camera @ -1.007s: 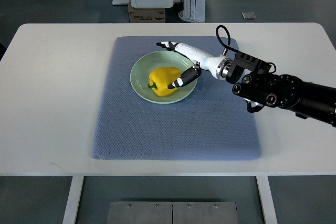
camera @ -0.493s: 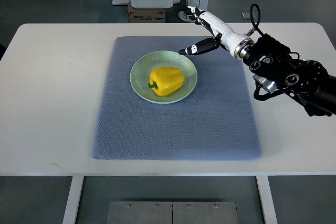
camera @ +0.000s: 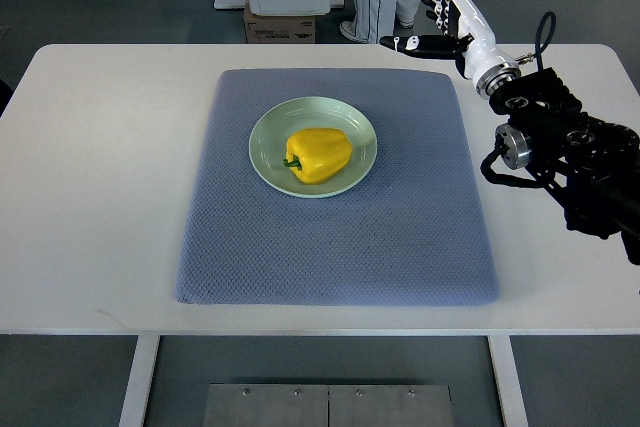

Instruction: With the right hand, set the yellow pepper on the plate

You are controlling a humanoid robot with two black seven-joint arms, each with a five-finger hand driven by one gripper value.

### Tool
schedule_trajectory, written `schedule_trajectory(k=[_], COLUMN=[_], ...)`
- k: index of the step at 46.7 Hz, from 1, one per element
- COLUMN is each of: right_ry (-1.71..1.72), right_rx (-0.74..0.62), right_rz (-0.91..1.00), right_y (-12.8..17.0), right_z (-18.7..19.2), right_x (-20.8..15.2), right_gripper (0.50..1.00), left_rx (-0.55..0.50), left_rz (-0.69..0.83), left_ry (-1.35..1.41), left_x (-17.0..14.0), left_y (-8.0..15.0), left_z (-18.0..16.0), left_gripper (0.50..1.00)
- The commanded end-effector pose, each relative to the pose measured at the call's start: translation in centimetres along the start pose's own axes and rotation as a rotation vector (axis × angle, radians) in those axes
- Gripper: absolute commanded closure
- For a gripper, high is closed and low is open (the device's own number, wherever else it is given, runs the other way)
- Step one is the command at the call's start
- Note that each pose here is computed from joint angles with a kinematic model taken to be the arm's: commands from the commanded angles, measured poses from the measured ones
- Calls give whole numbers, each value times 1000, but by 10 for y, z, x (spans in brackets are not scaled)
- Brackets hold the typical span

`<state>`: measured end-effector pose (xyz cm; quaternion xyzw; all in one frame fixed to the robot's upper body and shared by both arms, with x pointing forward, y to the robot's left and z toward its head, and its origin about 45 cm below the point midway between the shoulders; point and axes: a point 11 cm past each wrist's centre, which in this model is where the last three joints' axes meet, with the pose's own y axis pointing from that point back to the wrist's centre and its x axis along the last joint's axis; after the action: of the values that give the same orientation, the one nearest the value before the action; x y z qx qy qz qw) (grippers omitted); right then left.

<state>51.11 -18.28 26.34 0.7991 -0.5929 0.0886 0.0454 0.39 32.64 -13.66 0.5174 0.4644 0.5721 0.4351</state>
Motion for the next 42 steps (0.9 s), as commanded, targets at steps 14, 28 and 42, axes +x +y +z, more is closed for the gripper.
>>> schedule_trajectory(k=[14,28,42], right_ry=[-292,-555,-661], right_rx=[-27,-21,-20], right_rz=[195,262,340], right_y=[14,24,39], right_z=[27,42,62], right_x=[36,51,70], right_gripper=[500,500,500], left_rx=[0,0,0], left_rz=[0,0,0], left_ry=[0,0,0], left_x=[0,0,0], left_y=[0,0,0], left_z=[0,0,0], left_gripper=[500,500,500])
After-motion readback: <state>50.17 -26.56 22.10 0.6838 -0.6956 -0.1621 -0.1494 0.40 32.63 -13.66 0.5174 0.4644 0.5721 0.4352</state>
